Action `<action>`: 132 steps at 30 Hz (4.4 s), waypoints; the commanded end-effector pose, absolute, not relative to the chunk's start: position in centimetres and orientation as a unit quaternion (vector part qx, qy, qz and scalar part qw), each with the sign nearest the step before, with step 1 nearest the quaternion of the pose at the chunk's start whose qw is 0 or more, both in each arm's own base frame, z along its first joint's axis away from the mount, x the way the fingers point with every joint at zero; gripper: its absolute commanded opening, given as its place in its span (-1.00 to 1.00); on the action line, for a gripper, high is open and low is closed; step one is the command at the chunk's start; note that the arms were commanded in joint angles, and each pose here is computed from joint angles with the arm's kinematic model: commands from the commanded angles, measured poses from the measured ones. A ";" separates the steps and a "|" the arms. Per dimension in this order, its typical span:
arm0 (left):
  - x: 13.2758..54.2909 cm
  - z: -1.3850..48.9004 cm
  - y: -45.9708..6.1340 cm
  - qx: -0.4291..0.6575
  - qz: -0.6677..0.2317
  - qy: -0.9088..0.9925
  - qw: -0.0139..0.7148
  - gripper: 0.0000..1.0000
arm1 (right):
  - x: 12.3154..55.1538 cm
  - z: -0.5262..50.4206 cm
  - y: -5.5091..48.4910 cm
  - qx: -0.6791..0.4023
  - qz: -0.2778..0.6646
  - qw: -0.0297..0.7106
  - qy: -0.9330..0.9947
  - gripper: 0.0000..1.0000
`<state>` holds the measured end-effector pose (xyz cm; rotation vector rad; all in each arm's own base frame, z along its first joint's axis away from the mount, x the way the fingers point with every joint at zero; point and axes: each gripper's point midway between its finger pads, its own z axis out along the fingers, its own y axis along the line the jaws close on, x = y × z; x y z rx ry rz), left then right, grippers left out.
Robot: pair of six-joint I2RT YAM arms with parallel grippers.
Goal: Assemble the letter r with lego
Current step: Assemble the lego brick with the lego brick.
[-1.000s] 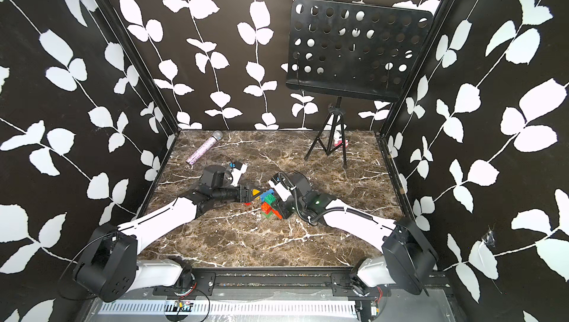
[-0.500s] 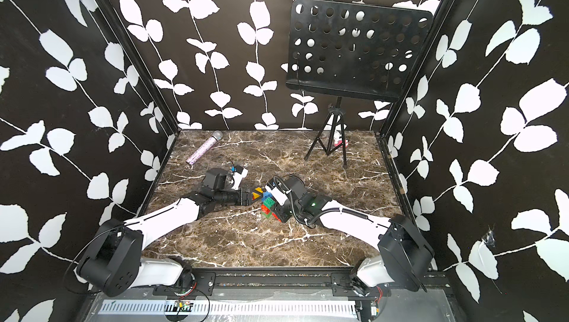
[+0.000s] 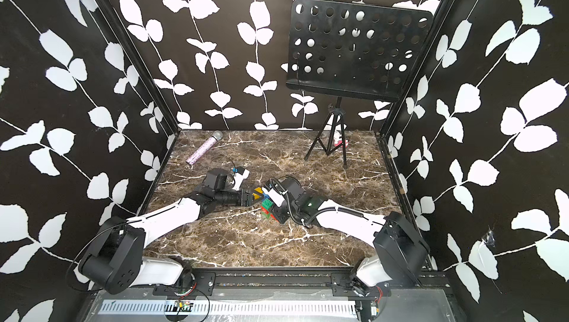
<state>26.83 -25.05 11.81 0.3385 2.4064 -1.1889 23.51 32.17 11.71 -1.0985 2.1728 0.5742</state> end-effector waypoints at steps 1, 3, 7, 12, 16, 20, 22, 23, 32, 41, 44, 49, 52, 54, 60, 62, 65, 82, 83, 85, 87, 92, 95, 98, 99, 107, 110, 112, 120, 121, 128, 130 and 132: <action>26.3 10.7 -24.9 0.127 -0.427 0.872 0.201 0.43 | 24.0 12.9 33.1 -0.424 0.219 0.333 0.813 -0.46; 26.3 10.4 -25.0 0.127 -0.427 0.874 0.196 0.40 | 24.0 13.0 33.1 -0.426 0.218 0.334 0.812 -0.46; 26.3 10.1 -25.0 0.126 -0.426 0.875 0.194 0.36 | 23.8 12.7 32.9 -0.430 0.212 0.328 0.814 -0.47; 26.4 10.0 -25.0 0.125 -0.426 0.875 0.193 0.35 | 23.5 12.6 32.7 -0.435 0.205 0.325 0.814 -0.47; 26.4 10.0 -25.1 0.126 -0.427 0.875 0.192 0.35 | 23.4 12.3 32.7 -0.437 0.203 0.320 0.816 -0.48; 26.3 9.8 -25.1 0.126 -0.427 0.875 0.189 0.31 | 23.5 11.8 32.7 -0.436 0.197 0.313 0.820 -0.49; 26.2 9.8 -25.1 0.126 -0.427 0.875 0.187 0.28 | 23.5 11.8 32.6 -0.435 0.194 0.312 0.822 -0.49; 26.1 9.7 -25.0 0.127 -0.427 0.875 0.187 0.27 | 23.5 11.7 32.6 -0.436 0.193 0.311 0.822 -0.49; 26.0 9.9 -24.8 0.126 -0.424 0.874 0.199 0.22 | 23.6 11.7 32.3 -0.438 0.181 0.304 0.827 -0.50; 26.6 12.3 -24.7 0.131 -0.431 0.860 0.241 0.41 | 23.6 11.7 32.3 -0.437 0.179 0.300 0.829 -0.51; 26.6 12.9 -25.1 0.139 -0.444 0.850 0.247 0.41 | 23.6 11.6 32.3 -0.437 0.178 0.298 0.829 -0.52; 26.4 12.9 -25.7 0.147 -0.460 0.843 0.238 0.40 | 23.7 11.6 32.4 -0.437 0.179 0.298 0.829 -0.51; 26.2 12.2 -26.1 0.156 -0.458 0.846 0.224 0.37 | 23.7 11.5 32.5 -0.437 0.178 0.296 0.830 -0.51; 25.9 11.9 -26.5 0.164 -0.460 0.845 0.217 0.35 | 23.8 11.6 32.5 -0.437 0.179 0.296 0.830 -0.52; 25.6 10.6 -26.7 0.169 -0.448 0.854 0.202 0.29 | 23.7 11.6 32.5 -0.438 0.177 0.293 0.831 -0.52; 25.5 10.0 -26.5 0.164 -0.441 0.860 0.196 0.27 | 23.7 11.6 32.3 -0.438 0.176 0.292 0.832 -0.51; 25.5 9.2 -26.3 0.159 -0.434 0.866 0.189 0.26 | 23.6 11.5 32.2 -0.439 0.174 0.289 0.833 -0.52; 25.7 8.2 -26.2 0.150 -0.423 0.875 0.182 0.30 | 22.8 11.9 32.0 -0.445 0.179 0.295 0.826 -0.53; 25.8 8.3 -26.2 0.150 -0.423 0.874 0.183 0.31 | 22.6 12.1 32.2 -0.447 0.184 0.297 0.824 -0.53; 25.8 8.5 -26.2 0.151 -0.423 0.874 0.184 0.31 | 22.4 12.4 32.4 -0.449 0.190 0.300 0.820 -0.53; 25.8 8.7 -26.1 0.151 -0.421 0.874 0.187 0.32 | 22.3 12.8 32.6 -0.450 0.193 0.304 0.817 -0.53; 25.8 9.0 -26.0 0.154 -0.418 0.874 0.191 0.33 | 22.0 13.0 32.8 -0.452 0.199 0.308 0.813 -0.53; 25.7 9.3 -26.0 0.156 -0.418 0.874 0.193 0.33 | 22.0 13.1 32.9 -0.452 0.202 0.309 0.812 -0.53; 25.8 9.6 -25.9 0.156 -0.417 0.873 0.198 0.33 | 21.9 13.2 33.0 -0.454 0.203 0.311 0.810 -0.53; 25.8 9.6 -25.9 0.156 -0.417 0.873 0.199 0.33 | 21.9 13.3 33.0 -0.452 0.202 0.313 0.810 -0.53; 25.7 9.1 -25.9 0.156 -0.415 0.875 0.191 0.34 | 21.8 12.1 32.4 -0.450 0.185 0.294 0.822 -0.53; 25.7 9.0 -25.9 0.155 -0.416 0.875 0.192 0.33 | 21.6 11.4 31.9 -0.455 0.173 0.287 0.825 -0.53; 25.7 8.8 -25.8 0.152 -0.416 0.876 0.190 0.31 | 21.5 11.1 31.7 -0.459 0.163 0.283 0.827 -0.53; 25.4 8.3 -25.7 0.149 -0.416 0.878 0.186 0.25 | 20.7 10.1 31.1 -0.470 0.142 0.269 0.829 -0.54; 25.4 8.3 -25.7 0.148 -0.416 0.878 0.186 0.26 | 20.6 10.2 31.2 -0.470 0.144 0.270 0.828 -0.54; 25.4 8.2 -25.7 0.148 -0.416 0.878 0.187 0.26 | 20.2 10.1 31.4 -0.467 0.153 0.264 0.830 -0.54; 25.4 8.2 -25.6 0.146 -0.414 0.879 0.186 0.28 | 20.0 10.0 31.3 -0.466 0.156 0.260 0.831 -0.55; 25.4 8.2 -25.6 0.147 -0.413 0.879 0.187 0.30 | 20.1 10.6 31.4 -0.459 0.164 0.273 0.830 -0.56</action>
